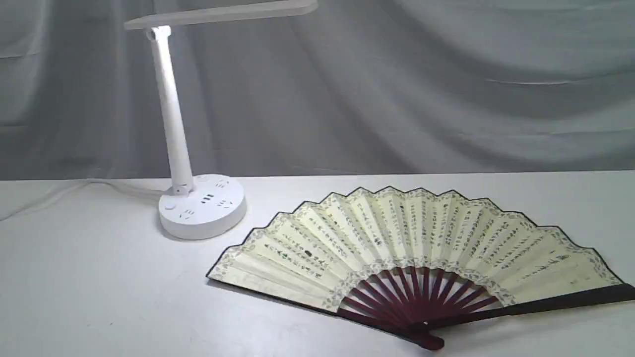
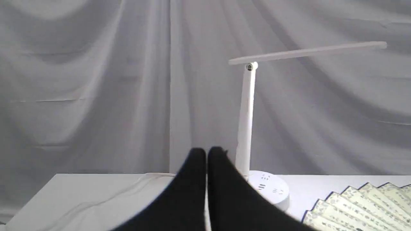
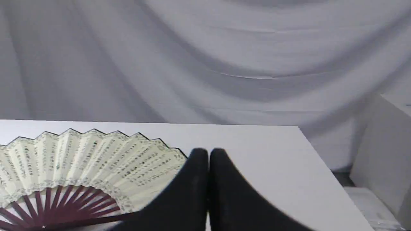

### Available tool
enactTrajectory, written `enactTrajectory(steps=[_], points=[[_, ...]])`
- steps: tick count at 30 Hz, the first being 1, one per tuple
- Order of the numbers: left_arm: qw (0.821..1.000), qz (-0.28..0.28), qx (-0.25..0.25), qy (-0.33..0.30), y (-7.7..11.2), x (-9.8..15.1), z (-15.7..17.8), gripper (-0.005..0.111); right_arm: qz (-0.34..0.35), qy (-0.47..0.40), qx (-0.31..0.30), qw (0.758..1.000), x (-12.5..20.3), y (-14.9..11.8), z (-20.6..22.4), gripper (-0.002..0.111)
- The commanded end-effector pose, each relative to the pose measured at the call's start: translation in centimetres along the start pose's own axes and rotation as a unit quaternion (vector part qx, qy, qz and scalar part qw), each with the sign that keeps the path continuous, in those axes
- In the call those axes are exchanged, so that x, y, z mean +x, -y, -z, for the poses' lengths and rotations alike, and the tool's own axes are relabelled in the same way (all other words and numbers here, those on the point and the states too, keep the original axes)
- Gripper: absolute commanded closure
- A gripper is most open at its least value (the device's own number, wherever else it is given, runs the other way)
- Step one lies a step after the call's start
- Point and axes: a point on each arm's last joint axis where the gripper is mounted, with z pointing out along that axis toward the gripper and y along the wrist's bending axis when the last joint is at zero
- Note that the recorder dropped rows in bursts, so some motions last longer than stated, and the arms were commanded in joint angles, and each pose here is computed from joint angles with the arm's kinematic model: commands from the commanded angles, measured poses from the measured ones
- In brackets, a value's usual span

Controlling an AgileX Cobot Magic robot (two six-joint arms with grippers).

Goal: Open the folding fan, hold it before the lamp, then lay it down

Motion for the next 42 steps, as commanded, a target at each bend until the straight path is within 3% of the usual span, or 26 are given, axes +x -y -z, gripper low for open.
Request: enactTrajectory(steps=[1,14,16,17,18,25,42], points=[[1.000,-0.003,0.000,0.009,-0.1,2.7,-1.5,0.107,0.000,0.040,-0.013,0.999,1.6,-0.8,-2.1,0.108],[1.000,0.003,0.002,-0.020,-0.1,10.9,-3.9,0.107,-0.007,0.013,-0.045,0.999,9.3,-2.4,-6.4,0.108],[1.000,0.003,0.002,-0.014,-0.1,10.8,-3.9,0.107,-0.008,0.015,-0.051,0.999,11.0,-2.7,-7.0,0.108],[0.999,-0.002,0.001,-0.046,-0.2,11.4,-3.8,0.107,-0.012,0.029,-0.053,0.998,10.7,-2.7,-7.0,0.108],[0.999,-0.006,0.001,-0.046,-0.2,11.4,-3.8,0.107,-0.017,-0.015,-0.051,0.998,11.5,-2.7,-7.0,0.108],[0.997,-0.008,0.000,-0.078,-0.2,12.0,-3.7,0.107,-0.020,-0.007,-0.052,0.998,11.4,-2.7,-7.0,0.108],[0.997,-0.008,0.000,-0.078,-0.2,12.0,-3.7,0.107,-0.035,-0.009,-0.056,0.998,11.4,-2.8,-7.0,0.108]])
